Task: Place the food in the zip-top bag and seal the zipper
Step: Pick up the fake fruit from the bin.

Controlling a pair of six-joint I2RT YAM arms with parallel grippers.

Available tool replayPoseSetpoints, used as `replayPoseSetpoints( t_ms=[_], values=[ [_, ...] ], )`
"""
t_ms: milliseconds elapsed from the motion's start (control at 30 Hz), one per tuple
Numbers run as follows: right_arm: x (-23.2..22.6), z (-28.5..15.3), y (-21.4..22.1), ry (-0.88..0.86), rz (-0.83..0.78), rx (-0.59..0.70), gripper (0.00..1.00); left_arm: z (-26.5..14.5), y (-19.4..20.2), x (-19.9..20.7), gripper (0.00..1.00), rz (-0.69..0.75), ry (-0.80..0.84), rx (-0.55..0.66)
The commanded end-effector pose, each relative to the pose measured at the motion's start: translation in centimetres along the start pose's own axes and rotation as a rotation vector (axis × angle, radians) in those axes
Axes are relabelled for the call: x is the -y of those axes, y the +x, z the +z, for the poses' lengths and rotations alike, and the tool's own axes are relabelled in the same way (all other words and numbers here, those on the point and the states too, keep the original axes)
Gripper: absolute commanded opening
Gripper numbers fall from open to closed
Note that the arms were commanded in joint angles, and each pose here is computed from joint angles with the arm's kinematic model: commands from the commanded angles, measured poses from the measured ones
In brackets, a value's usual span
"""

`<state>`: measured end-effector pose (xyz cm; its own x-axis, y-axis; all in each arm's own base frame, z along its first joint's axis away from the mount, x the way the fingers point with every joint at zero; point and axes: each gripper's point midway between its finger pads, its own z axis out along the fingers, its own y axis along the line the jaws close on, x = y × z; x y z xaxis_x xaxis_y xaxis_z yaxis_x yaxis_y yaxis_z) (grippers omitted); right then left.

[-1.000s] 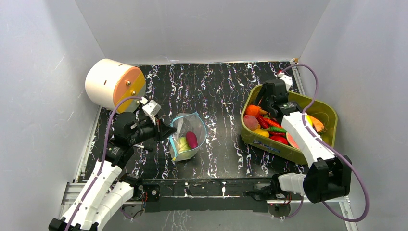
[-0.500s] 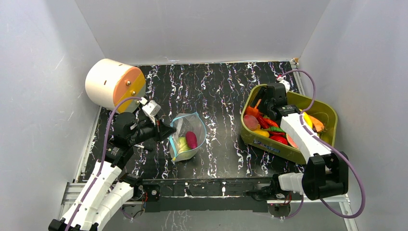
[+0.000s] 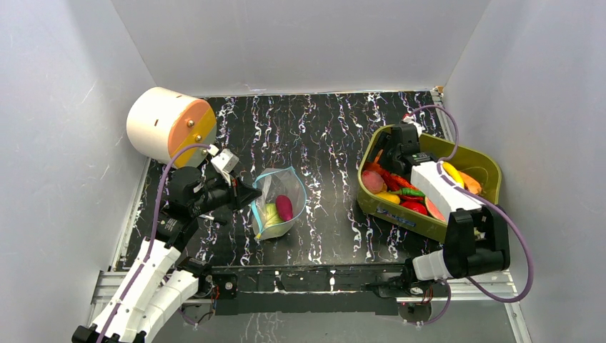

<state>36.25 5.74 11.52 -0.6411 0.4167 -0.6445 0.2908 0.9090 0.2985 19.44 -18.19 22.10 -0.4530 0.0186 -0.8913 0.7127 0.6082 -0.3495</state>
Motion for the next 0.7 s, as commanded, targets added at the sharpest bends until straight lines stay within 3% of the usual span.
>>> replayPoseSetpoints(
  t_ms=[0,200,500,667],
  values=[
    [0.0,0.9,-0.8,-0.005,-0.030,0.030,0.73,-0.1,-0.2,0.1,0.00,0.024,0.006,0.011],
    [0.5,1.3,-0.4,0.009,-0.058,0.029,0.70,0.0,-0.2,0.1,0.00,0.024,0.007,0.009],
    [0.3,0.5,-1.4,-0.011,-0.090,0.078,0.48,-0.1,-0.1,0.1,0.00,0.026,0.003,0.012],
    [0.4,-0.3,-2.2,-0.003,-0.105,0.105,0.42,0.0,-0.1,0.0,0.00,0.022,0.005,0.005]
  ],
)
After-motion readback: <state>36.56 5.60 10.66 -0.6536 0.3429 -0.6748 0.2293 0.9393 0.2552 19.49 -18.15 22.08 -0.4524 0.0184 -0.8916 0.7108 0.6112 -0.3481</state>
